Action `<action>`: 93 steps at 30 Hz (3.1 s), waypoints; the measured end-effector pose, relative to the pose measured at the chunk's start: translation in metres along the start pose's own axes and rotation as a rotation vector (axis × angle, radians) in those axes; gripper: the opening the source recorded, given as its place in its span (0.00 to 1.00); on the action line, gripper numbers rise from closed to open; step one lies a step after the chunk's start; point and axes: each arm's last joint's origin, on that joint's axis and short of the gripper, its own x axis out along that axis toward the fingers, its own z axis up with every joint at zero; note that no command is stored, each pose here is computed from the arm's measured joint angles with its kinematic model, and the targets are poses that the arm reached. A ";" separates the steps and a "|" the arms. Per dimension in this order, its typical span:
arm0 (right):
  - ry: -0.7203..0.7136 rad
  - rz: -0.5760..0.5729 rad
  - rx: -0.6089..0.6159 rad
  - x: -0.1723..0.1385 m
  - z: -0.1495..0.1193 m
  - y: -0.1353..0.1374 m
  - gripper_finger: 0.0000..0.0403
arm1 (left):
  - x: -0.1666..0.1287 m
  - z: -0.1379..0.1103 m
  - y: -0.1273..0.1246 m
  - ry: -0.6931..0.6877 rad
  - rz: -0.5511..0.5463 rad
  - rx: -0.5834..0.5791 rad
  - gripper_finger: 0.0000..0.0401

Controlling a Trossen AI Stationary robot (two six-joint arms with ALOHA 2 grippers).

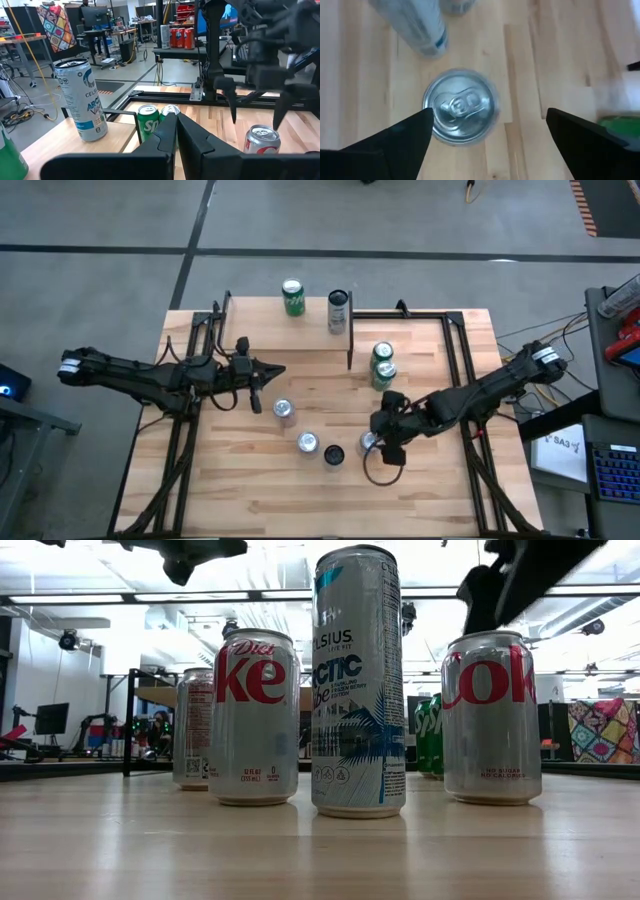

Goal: Place canned beverage on shelf
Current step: Put the bottom right red-silver soda can on the shelf

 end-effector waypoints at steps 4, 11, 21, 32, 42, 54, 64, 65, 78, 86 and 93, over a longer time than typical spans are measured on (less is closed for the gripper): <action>0.030 0.010 -0.005 0.012 0.001 0.004 0.94 | 0.000 0.000 0.000 -0.001 -0.001 0.000 0.00; 0.030 0.034 0.008 0.010 0.001 0.003 0.94 | 0.000 0.000 0.000 -0.001 0.000 -0.001 0.00; -0.083 0.041 -0.022 -0.024 0.013 -0.008 0.94 | 0.001 0.000 0.000 -0.001 -0.001 -0.039 0.00; 0.001 0.009 0.110 -0.025 0.010 0.005 0.94 | 0.007 -0.004 -0.003 0.014 -0.001 -0.043 0.00; 0.055 -0.029 0.144 -0.017 0.001 0.018 0.94 | 0.008 -0.003 -0.003 0.006 -0.001 -0.039 0.00; 0.077 -0.039 0.145 -0.009 0.001 0.021 0.94 | 0.008 -0.002 -0.003 -0.003 -0.001 -0.031 0.00; 0.121 -0.042 0.146 0.009 -0.004 0.025 0.94 | 0.008 -0.002 -0.003 -0.003 -0.001 -0.031 0.00; 0.134 -0.045 0.141 0.013 -0.004 0.026 0.94 | 0.008 -0.002 -0.003 -0.003 -0.001 -0.031 0.00; 0.121 -0.113 0.031 0.046 -0.001 0.033 0.87 | 0.008 -0.002 -0.003 -0.006 -0.003 -0.028 0.00; 0.126 -0.126 0.039 0.044 0.002 0.024 0.72 | 0.008 -0.002 -0.003 -0.007 -0.003 -0.011 0.03; 0.120 -0.223 0.023 0.006 0.020 0.014 0.72 | 0.008 -0.002 -0.003 -0.009 -0.003 0.018 0.16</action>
